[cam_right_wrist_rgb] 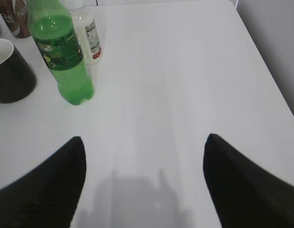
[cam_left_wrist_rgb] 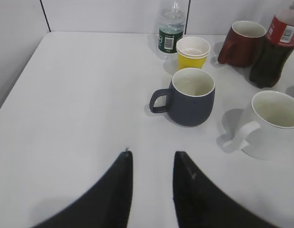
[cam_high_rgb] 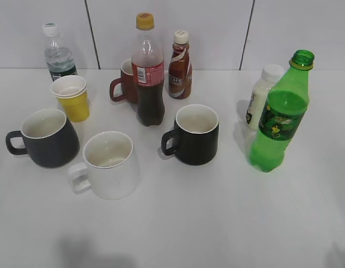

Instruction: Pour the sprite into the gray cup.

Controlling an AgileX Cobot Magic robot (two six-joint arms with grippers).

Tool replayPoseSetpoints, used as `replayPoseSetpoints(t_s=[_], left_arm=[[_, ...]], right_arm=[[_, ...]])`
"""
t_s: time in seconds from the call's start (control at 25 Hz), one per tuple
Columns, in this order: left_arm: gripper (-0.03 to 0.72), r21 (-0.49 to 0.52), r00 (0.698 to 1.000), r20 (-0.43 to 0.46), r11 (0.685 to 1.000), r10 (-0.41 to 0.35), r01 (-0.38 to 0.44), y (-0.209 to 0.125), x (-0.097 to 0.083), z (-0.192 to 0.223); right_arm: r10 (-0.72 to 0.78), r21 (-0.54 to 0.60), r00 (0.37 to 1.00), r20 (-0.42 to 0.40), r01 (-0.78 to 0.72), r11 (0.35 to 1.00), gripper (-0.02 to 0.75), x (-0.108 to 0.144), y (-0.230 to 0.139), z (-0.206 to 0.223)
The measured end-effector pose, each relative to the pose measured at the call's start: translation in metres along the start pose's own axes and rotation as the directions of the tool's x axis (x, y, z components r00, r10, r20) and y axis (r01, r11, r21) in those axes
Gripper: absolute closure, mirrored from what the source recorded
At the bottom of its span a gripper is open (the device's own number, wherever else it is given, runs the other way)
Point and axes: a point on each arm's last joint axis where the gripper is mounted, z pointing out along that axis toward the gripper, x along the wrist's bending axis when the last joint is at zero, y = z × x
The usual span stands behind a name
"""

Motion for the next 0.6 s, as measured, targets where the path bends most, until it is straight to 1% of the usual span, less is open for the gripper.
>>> replayPoseSetpoints(t_s=[0.4,0.48,0.52,0.56,0.6], left_arm=[[0.461,0.000,1.000,0.001,1.000,-0.001,0.001,0.000,0.000,0.000],[0.461,-0.011,1.000,0.013,1.000,-0.007,0.007,0.004,-0.001,0.000],[0.461,-0.064,1.000,0.020,0.998,-0.010,0.012,0.012,-0.002,0.001],[0.461,-0.154,1.000,0.022,0.988,-0.010,0.013,0.025,-0.002,0.003],[0.461,-0.238,1.000,0.014,0.971,-0.002,0.006,0.037,-0.002,0.008]], right_arm=[[0.001,0.000,1.000,0.000,-0.001,1.000,0.164,0.000,0.000,0.000],[0.001,0.000,1.000,0.000,-0.001,1.000,0.164,0.000,0.000,0.000],[0.001,0.000,1.000,0.000,-0.001,1.000,0.164,0.000,0.000,0.000],[0.001,0.000,1.000,0.000,-0.001,1.000,0.164,0.000,0.000,0.000],[0.001,0.000,1.000,0.000,-0.001,1.000,0.164,0.000,0.000,0.000]])
